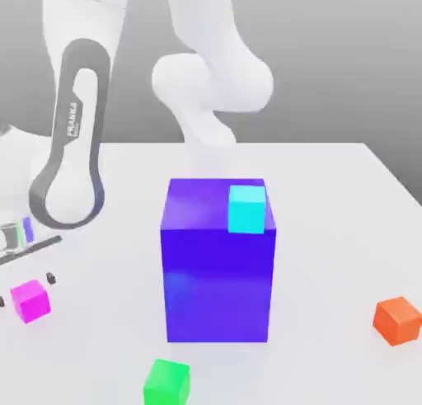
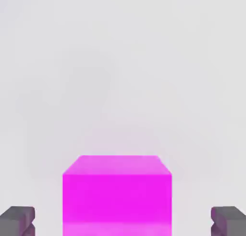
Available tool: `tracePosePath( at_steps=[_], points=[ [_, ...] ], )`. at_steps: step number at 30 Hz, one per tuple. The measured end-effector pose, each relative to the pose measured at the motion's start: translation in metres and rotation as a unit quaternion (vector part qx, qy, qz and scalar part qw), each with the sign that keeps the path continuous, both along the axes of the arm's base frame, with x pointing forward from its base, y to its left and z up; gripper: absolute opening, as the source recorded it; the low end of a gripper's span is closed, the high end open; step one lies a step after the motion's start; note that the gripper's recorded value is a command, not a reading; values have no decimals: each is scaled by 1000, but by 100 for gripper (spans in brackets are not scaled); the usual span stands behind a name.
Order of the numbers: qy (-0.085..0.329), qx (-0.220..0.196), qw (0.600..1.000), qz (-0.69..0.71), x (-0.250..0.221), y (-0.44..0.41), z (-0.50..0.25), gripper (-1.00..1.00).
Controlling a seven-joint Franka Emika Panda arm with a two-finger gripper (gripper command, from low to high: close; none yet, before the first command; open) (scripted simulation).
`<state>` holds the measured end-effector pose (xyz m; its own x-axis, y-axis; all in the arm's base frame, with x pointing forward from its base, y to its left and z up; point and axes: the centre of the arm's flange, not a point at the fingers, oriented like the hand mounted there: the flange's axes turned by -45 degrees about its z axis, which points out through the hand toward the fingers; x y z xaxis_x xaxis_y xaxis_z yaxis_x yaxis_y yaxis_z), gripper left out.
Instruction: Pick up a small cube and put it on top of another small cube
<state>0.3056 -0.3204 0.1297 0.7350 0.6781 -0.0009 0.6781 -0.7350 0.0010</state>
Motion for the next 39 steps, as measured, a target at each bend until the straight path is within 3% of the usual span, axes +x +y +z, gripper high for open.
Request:
tracePosePath(
  at_steps=[6,12,21,29,39],
  points=[
    [0,1,1000,0,0,0,0,-100],
    [2,3,1000,12,2,3,57,-100],
    [34,42,956,288,50,58,38,-100],
    [38,72,849,523,89,114,29,-100],
    [19,75,644,761,132,184,45,-100]
  ],
)
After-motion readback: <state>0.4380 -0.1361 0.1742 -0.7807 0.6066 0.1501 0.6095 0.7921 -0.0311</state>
